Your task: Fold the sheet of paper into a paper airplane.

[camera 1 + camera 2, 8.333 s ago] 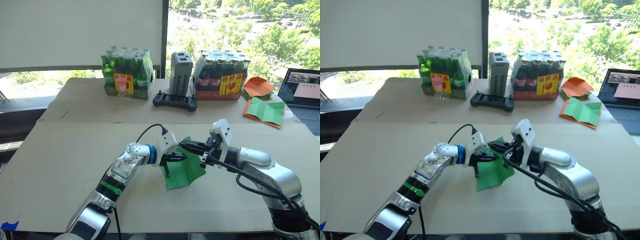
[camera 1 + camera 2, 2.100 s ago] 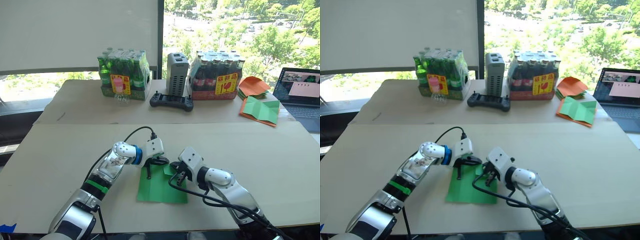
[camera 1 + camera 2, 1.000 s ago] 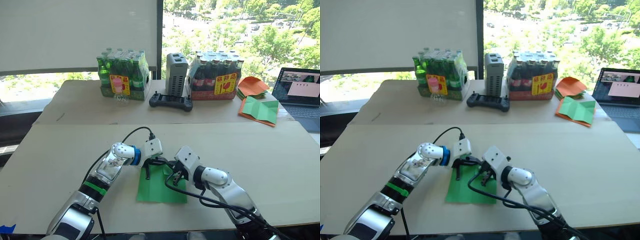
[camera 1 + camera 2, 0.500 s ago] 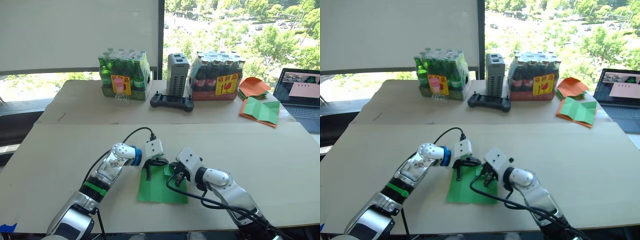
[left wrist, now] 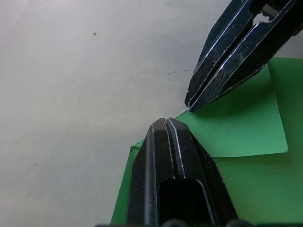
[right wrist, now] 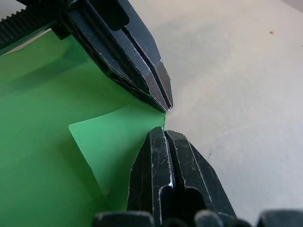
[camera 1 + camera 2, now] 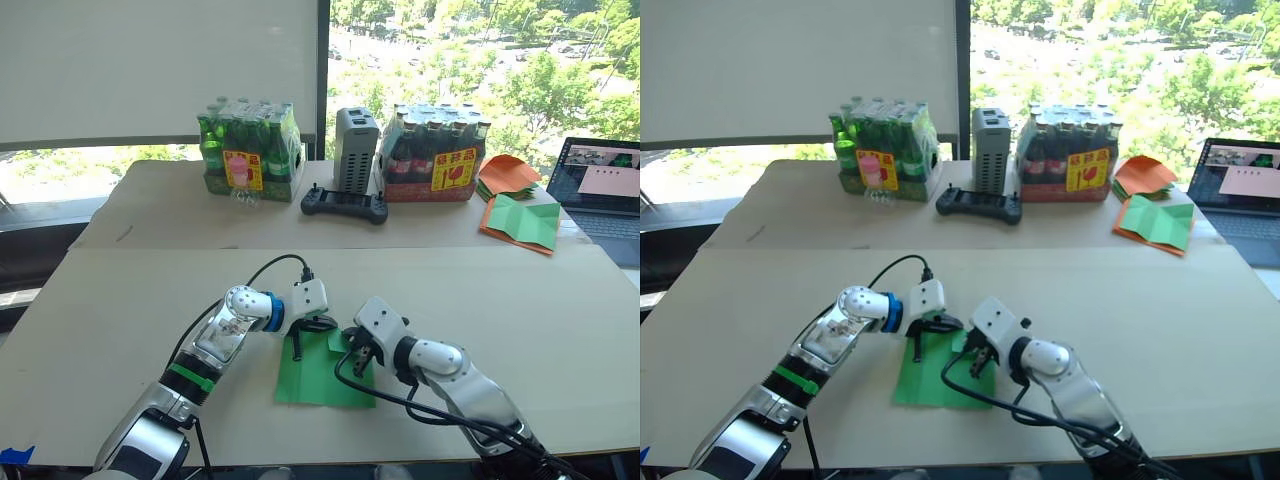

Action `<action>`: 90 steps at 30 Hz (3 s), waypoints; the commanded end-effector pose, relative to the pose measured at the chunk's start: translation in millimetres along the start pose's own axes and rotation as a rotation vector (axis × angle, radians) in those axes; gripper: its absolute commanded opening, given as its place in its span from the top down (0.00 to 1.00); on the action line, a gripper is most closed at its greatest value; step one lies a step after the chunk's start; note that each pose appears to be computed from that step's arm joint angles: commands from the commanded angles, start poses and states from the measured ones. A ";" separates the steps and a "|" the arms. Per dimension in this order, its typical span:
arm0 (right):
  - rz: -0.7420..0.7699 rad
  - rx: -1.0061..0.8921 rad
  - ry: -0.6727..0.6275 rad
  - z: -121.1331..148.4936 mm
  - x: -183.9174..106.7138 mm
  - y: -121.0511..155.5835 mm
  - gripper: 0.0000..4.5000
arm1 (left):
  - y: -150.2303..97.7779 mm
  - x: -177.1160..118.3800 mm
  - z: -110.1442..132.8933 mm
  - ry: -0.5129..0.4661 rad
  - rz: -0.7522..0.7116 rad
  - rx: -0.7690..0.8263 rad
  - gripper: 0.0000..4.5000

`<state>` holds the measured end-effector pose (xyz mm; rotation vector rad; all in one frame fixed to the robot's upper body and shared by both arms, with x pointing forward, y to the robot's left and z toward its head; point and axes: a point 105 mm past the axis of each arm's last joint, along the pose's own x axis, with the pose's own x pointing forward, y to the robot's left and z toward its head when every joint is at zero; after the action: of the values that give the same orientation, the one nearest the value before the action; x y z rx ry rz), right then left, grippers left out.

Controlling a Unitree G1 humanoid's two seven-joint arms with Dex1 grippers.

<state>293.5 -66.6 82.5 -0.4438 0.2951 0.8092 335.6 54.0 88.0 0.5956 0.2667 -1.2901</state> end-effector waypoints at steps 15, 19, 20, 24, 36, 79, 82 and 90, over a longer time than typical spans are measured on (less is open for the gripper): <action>-0.004 0.104 0.153 -42.8 -23.6 8.4 0.99 | -7.8 4.3 -10.8 0.043 -0.039 -0.013 1.00; -0.009 0.117 0.168 -46.7 -31.6 9.6 0.99 | -7.6 3.6 -11.7 0.045 -0.039 -0.014 1.00; -0.009 0.121 0.173 -48.0 -33.7 10.5 0.99 | -7.8 3.6 -11.9 0.045 -0.040 -0.015 1.00; -0.013 0.131 0.197 -54.1 -41.3 12.3 0.99 | -8.0 3.5 -12.6 0.046 -0.041 -0.015 1.00; -0.024 0.130 0.203 -50.3 -51.7 9.3 0.99 | -8.3 3.6 -13.1 0.046 -0.040 -0.016 1.00; 0.156 0.055 -0.099 1.9 -2.0 12.5 1.00 | -6.1 -93.7 -15.2 -0.347 0.381 -0.712 0.51; 0.155 0.050 -0.103 3.7 -1.1 12.4 1.00 | -8.2 -85.5 -21.5 -0.360 0.365 -0.792 0.30; 0.151 0.040 -0.117 10.2 1.8 12.7 1.00 | -17.2 -76.0 -31.0 -0.330 0.341 -0.852 0.35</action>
<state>285.3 -57.0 82.6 -0.3314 0.2574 0.9622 303.3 132.2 92.1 -0.3008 0.3991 -0.8045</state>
